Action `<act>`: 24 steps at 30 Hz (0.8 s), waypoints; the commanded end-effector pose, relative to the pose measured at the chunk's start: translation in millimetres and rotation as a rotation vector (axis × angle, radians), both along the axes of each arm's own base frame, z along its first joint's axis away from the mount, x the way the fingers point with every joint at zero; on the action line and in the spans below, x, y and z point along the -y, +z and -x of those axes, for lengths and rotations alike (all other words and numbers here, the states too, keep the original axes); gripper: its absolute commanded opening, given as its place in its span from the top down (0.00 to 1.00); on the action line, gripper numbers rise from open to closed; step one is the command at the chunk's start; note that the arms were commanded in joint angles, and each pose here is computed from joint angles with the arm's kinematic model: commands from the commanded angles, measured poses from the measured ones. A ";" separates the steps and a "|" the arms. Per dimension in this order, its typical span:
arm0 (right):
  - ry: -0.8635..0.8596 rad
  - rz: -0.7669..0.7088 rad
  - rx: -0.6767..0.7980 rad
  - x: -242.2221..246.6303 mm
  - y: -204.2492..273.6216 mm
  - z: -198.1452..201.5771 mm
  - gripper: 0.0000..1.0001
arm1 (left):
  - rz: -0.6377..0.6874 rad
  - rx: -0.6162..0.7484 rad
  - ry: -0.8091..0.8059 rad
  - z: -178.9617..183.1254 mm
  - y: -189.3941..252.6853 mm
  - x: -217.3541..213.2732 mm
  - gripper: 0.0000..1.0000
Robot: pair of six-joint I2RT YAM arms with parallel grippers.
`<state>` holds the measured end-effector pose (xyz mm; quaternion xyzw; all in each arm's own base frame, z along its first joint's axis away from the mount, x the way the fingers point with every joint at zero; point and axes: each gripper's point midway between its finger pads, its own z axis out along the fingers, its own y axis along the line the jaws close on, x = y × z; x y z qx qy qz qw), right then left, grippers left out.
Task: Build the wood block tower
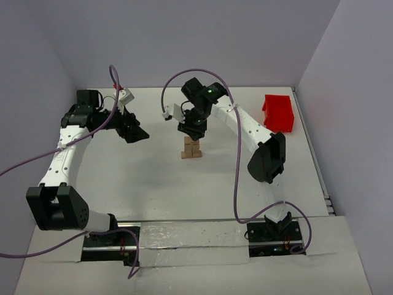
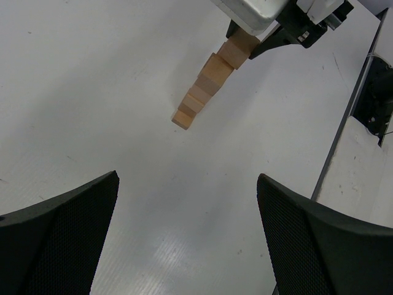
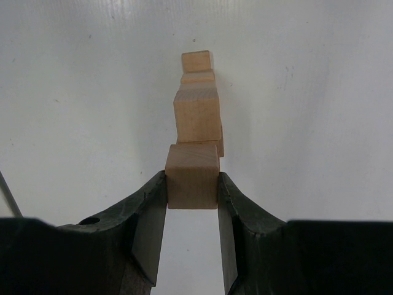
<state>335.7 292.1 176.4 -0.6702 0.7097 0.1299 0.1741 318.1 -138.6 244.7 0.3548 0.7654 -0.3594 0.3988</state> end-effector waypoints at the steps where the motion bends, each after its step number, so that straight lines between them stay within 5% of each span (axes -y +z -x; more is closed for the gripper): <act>1: 0.016 -0.021 0.038 -9.4 6.7 -7.4 0.95 | 0.023 0.051 -0.030 -3.0 17.6 2.4 0.01; 24: 0.026 -0.019 0.047 -14.6 6.3 -7.9 0.93 | 0.023 0.051 -0.035 -4.2 18.0 2.6 0.01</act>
